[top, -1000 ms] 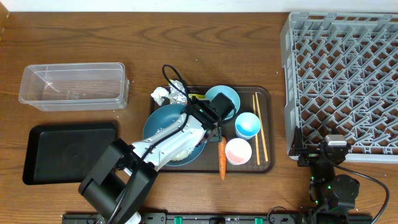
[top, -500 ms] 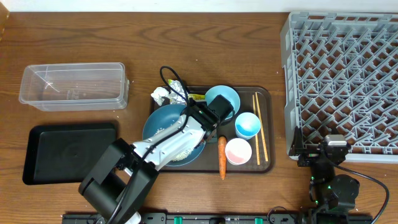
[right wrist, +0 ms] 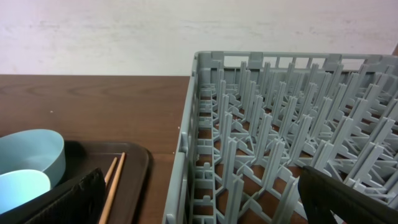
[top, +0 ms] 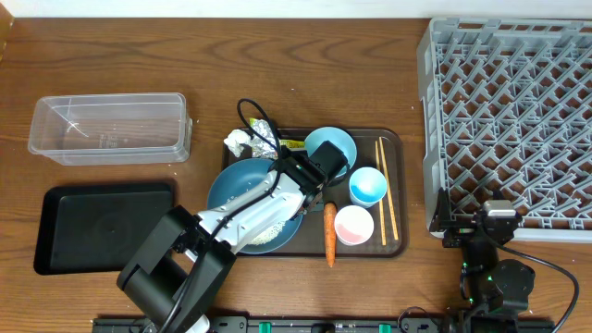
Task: Sort waste into correct bins and load items into the dishwasher rack
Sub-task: 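Lower the left gripper and pinch the blue bowl's rim, then lift the blue bowl with the left gripper and tilt it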
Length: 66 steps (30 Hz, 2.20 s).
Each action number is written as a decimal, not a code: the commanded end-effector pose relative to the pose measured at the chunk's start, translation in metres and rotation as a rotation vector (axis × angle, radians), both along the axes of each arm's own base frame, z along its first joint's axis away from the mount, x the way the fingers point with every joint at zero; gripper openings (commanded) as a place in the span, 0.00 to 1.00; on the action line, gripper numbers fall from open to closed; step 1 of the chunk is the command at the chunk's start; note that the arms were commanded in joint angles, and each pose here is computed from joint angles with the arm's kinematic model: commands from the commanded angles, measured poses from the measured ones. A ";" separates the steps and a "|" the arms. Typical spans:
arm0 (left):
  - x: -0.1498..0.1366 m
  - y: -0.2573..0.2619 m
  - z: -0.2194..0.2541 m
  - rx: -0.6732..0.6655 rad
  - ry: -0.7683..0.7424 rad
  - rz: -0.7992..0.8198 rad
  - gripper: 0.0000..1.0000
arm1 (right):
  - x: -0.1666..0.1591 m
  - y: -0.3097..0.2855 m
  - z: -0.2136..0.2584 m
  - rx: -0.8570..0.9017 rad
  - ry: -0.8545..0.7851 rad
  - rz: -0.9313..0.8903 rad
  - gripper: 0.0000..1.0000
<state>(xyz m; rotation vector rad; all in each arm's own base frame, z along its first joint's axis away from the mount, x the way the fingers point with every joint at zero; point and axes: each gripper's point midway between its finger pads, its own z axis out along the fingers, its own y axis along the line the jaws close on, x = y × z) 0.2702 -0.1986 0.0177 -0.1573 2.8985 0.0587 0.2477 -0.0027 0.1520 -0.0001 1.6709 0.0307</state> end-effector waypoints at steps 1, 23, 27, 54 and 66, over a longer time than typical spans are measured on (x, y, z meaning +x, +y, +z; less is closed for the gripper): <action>-0.003 0.010 -0.006 0.042 0.006 0.010 0.35 | 0.000 0.002 -0.002 -0.007 0.004 0.007 0.99; -0.002 0.009 0.038 -0.023 -0.066 0.007 0.19 | 0.000 0.002 -0.002 -0.007 0.004 0.007 0.99; -0.004 0.012 0.046 -0.027 -0.073 0.005 0.10 | 0.000 0.002 -0.002 -0.007 0.004 0.007 0.99; -0.007 0.051 0.068 0.026 -0.031 0.021 0.06 | 0.000 0.002 -0.002 -0.007 0.004 0.007 0.99; -0.007 0.064 0.088 0.033 -0.038 0.011 0.06 | 0.000 0.002 -0.002 -0.007 0.004 0.007 0.99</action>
